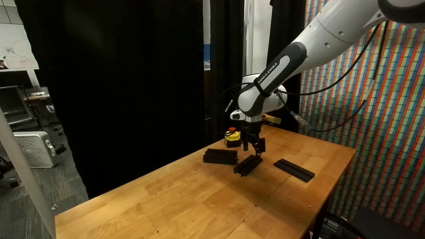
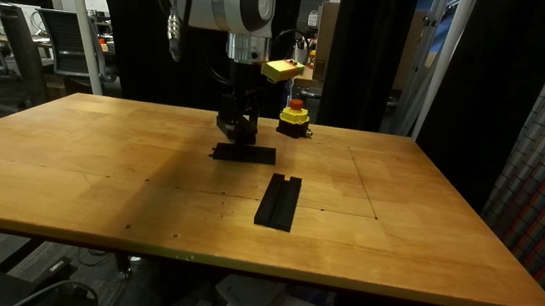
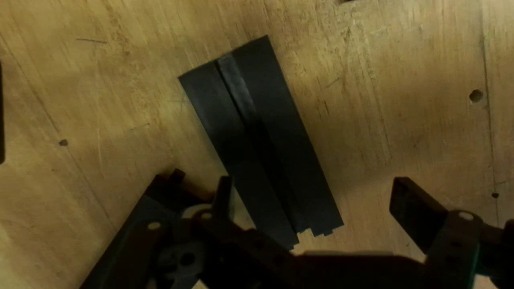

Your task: Arrange the black objects together

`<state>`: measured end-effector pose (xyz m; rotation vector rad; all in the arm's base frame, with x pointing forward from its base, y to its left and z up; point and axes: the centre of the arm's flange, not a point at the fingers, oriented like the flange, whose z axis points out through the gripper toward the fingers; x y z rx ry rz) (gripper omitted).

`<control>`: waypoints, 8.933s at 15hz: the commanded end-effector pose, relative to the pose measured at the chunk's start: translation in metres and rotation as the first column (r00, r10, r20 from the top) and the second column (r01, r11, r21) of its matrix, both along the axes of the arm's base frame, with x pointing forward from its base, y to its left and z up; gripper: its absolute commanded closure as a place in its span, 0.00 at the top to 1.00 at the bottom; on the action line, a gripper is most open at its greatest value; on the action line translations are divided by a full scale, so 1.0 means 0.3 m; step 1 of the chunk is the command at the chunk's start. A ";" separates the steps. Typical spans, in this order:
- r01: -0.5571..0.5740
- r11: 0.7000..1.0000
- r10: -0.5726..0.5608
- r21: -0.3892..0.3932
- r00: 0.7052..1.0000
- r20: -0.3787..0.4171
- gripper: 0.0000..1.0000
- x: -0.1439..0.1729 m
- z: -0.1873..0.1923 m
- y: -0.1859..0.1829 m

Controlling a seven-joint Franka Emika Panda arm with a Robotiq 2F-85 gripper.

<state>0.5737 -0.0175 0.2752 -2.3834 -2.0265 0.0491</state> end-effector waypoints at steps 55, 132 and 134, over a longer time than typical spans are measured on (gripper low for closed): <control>-0.165 0.983 0.172 -0.082 0.982 0.084 0.46 0.041 -0.105 -0.214; 0.421 0.907 -0.410 -0.021 0.892 0.190 0.46 0.388 -0.025 0.201; 0.417 0.909 -0.406 -0.022 0.894 0.189 0.46 0.392 -0.024 0.199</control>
